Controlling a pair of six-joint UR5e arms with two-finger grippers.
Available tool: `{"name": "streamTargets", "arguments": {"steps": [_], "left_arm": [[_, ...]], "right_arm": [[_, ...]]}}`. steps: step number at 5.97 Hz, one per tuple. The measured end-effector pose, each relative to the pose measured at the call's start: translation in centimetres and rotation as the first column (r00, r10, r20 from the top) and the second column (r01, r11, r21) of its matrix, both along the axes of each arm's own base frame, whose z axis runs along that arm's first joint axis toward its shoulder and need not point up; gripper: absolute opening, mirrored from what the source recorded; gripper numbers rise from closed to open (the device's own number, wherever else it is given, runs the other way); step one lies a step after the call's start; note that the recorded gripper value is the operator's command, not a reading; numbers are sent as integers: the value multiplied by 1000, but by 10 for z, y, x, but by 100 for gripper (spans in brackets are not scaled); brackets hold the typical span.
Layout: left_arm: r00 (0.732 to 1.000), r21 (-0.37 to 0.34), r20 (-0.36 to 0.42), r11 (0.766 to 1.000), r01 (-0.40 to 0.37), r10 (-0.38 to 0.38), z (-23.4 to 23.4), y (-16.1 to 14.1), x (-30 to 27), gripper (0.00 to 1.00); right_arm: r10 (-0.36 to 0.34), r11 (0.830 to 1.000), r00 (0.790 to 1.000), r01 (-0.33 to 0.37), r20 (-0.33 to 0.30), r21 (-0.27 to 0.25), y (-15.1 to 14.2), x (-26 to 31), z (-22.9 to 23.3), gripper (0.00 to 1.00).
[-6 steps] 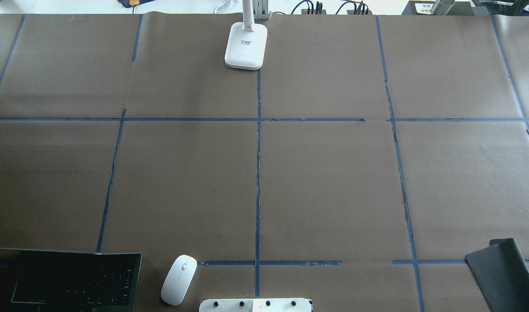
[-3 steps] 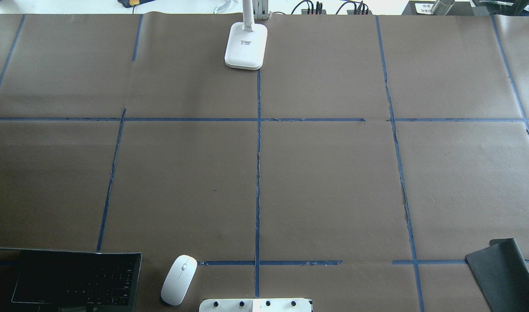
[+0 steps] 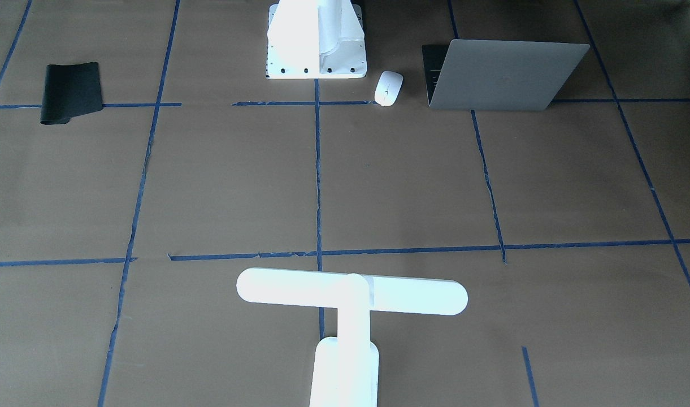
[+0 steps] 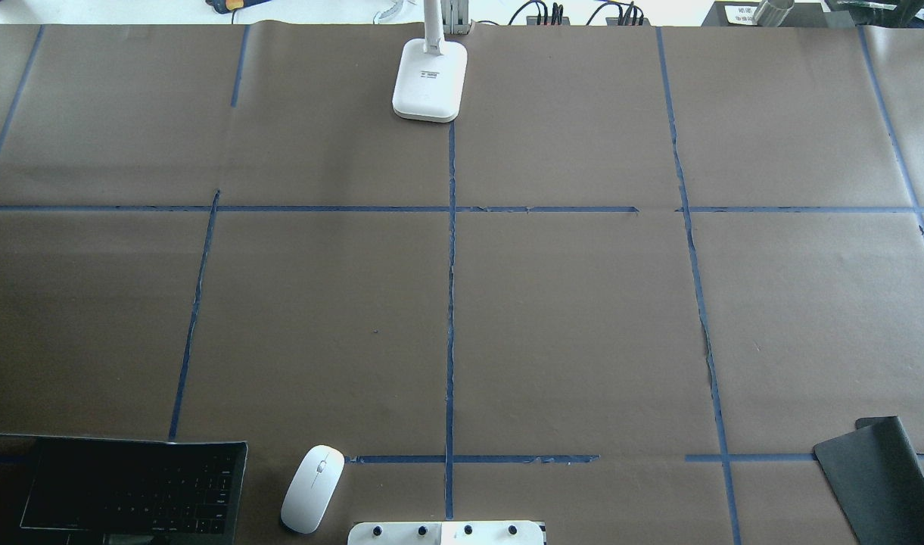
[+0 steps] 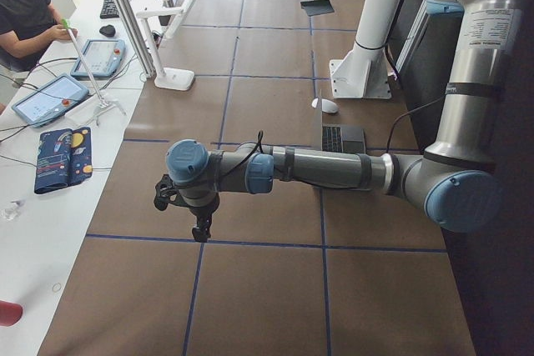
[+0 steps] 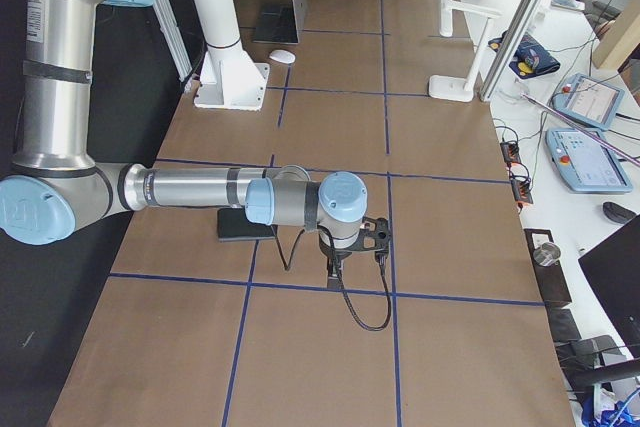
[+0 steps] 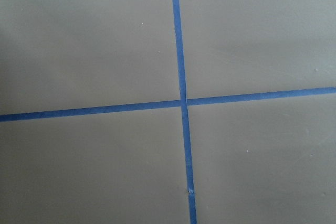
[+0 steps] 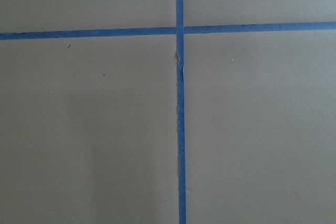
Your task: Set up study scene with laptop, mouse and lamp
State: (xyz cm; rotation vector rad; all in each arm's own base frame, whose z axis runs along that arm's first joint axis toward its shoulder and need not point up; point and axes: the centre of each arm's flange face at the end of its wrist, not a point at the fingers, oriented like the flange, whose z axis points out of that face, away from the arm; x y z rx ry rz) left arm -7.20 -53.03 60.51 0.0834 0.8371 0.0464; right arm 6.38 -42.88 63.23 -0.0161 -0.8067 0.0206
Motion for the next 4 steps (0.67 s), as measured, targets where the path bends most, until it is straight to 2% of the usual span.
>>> {"name": "streamTargets", "arguments": {"steps": [2,4], "left_arm": [[993,-64,-12,991,119,-120,-55,43,10,100],[975,-193,-23,958,212,-221,-128,98,53,100]], "right_arm": [[1,1000,1000,-1,2,26,0,0,-13,100],[2,999,1000,-1,-3,41,0,0,-21,100]]}}
